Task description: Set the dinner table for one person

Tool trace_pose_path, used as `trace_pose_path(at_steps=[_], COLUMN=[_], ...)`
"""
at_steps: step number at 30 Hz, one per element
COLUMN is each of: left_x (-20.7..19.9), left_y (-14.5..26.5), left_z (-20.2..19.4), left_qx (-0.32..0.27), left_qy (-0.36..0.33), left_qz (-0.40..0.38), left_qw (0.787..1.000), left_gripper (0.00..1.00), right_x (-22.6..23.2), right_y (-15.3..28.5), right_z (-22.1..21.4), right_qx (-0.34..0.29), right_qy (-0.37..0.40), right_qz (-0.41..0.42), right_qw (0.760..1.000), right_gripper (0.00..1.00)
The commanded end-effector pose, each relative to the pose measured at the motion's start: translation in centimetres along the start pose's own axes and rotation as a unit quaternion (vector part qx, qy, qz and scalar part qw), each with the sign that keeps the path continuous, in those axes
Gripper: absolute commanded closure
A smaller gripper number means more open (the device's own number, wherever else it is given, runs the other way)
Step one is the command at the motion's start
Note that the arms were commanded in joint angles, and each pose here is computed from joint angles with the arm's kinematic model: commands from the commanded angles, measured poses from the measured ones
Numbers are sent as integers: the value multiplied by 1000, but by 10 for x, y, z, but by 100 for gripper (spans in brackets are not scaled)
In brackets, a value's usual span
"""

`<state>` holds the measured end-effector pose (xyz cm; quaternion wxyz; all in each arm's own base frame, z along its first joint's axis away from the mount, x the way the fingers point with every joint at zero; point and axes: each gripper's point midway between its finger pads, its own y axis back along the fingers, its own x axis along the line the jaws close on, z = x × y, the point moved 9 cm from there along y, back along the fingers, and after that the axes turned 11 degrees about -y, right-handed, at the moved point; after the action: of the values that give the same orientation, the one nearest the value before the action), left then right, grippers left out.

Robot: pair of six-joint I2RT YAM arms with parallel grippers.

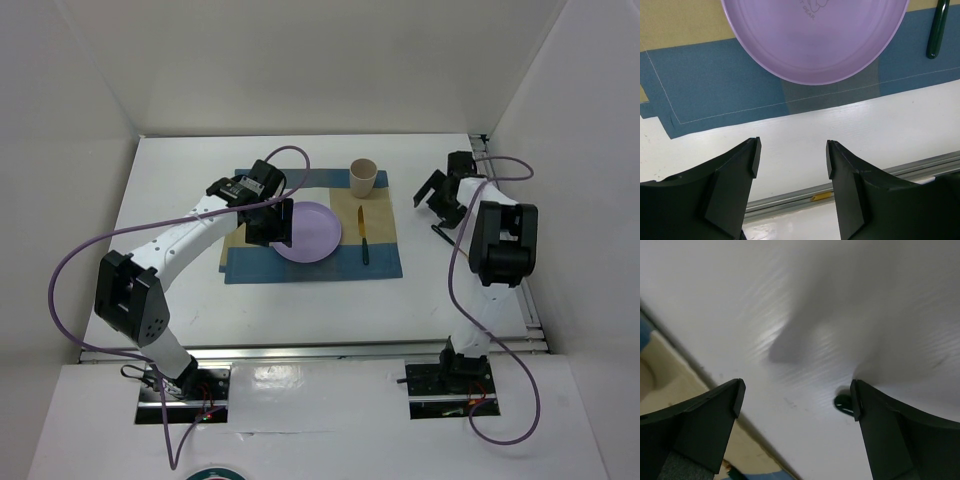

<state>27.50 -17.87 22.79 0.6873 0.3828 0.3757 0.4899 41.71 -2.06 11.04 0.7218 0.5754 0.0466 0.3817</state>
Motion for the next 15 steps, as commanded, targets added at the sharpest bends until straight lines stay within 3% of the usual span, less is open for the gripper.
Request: trace_pose_path(at_steps=[1,8,15], left_x=[0,-1,-3], left_y=[14,14,10], left_z=[6,6,7], left_qx=[-25,-24,-20], left_qy=[-10,-10,-11], left_qz=[-6,-10,-18], left_qw=[1000,1000,1000], left_gripper=[29,29,30], right_x=[8,-26,-42], right_y=[5,32,75], right_z=[-23,-76,-81], right_qx=[41,87,60], right_qy=[43,77,93], right_qz=[42,5,-20], right_qw=[997,993,994], right_gripper=[0,0,0])
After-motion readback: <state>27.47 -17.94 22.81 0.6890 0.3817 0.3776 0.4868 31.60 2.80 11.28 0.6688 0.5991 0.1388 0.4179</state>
